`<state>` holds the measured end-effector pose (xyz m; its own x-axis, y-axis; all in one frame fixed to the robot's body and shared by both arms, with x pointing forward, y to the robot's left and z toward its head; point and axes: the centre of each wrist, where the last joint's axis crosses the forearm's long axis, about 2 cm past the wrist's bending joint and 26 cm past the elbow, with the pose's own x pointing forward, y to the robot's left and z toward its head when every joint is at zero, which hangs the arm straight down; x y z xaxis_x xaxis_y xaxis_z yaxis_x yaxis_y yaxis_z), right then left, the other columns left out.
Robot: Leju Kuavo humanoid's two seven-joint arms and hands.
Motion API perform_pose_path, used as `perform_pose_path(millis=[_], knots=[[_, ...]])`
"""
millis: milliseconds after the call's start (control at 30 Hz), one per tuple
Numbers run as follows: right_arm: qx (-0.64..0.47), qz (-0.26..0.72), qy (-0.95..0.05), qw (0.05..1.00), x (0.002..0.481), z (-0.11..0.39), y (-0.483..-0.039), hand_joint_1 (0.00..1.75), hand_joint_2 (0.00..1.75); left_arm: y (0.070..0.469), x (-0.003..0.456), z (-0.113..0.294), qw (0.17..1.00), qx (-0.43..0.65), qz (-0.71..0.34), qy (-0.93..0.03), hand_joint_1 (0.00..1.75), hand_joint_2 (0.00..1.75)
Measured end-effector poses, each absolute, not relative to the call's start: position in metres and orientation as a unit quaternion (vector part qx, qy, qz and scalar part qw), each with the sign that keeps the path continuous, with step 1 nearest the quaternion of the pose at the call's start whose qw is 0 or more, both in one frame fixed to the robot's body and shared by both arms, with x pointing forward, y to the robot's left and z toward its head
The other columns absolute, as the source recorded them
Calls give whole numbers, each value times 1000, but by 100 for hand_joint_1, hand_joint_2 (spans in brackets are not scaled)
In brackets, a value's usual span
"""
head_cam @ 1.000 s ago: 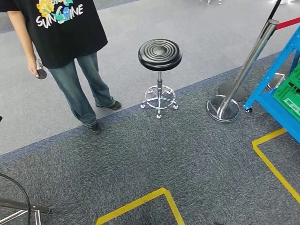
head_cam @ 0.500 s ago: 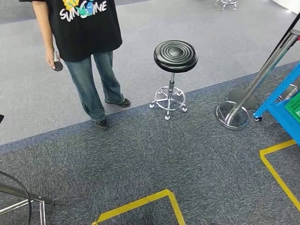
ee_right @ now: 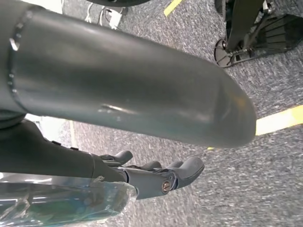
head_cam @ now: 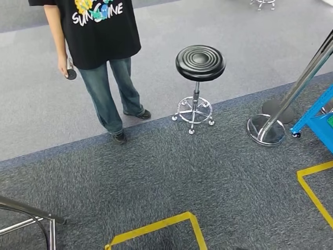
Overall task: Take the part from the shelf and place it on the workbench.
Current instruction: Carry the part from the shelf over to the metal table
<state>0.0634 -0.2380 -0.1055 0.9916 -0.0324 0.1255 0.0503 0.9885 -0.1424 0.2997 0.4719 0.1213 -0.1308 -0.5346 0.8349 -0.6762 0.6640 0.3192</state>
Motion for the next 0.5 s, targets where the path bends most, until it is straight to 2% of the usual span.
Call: perform_pose_path(millis=[500], knots=[[-73,-16,-62,995,64,-105,-238,0,0,476,294,118,520,415,74,-743,175,175]])
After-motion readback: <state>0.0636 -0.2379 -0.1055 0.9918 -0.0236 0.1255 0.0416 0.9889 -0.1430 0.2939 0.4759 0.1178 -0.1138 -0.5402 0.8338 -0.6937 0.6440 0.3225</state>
